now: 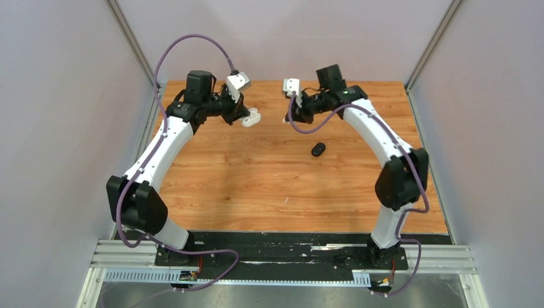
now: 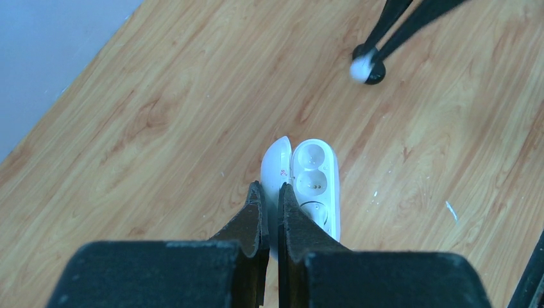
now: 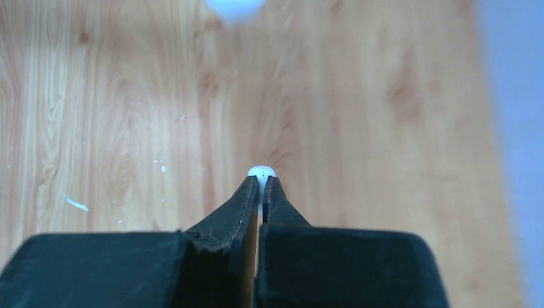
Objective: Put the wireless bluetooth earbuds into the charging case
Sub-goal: Pick up the right earbud from the center of the board, then insert the right earbud into the right side groove of the charging case.
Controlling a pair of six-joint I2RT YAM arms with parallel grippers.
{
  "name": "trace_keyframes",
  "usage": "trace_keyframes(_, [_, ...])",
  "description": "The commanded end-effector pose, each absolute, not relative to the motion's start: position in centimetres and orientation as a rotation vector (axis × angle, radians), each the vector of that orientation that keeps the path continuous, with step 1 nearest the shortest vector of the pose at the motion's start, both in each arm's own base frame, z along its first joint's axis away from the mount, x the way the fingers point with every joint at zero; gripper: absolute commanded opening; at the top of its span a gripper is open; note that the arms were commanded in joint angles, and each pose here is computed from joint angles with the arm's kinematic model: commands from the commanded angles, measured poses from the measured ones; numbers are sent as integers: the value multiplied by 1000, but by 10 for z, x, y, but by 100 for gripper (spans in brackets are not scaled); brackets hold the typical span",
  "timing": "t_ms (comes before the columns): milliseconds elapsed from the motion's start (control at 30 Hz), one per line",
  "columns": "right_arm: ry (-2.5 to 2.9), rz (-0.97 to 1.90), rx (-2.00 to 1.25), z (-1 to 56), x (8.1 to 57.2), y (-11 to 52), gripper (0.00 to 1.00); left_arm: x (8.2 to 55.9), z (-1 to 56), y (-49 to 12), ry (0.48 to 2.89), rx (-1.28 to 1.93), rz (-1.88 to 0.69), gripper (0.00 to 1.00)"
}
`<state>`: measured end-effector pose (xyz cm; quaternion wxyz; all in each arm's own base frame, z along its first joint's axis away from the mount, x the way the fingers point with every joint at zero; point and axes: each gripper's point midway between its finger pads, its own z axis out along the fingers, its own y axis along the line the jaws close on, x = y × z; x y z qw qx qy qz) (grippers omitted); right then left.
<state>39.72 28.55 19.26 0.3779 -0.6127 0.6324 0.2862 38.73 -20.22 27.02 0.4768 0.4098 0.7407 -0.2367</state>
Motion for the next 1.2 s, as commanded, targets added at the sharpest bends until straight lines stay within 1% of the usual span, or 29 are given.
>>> trace_keyframes(0, [1211, 635, -1596, 312, 378, 289, 0, 392, 293, -215, 1632, 1133, -571, 0])
trace_keyframes(133, [1094, 650, -1577, 353, 372, 296, 0, 387, 290, -228, 1547, 1241, -564, 0])
trace_keyframes(267, [1051, 688, -1570, 368, 371, 308, 0, 379, 290, -238, 1471, 1325, -574, 0])
trace_keyframes(500, [1032, 787, -1602, 354, 358, 328, 0, 368, 296, -252, 1374, 1376, -625, 0])
trace_keyframes(800, [1056, 908, -1600, 345, 339, 331, 0, 367, 303, -260, 1330, 1377, -648, 0])
trace_keyframes(1167, [1107, 946, -1623, 329, 337, 332, 0, 361, 307, -264, 1296, 1396, -642, 0])
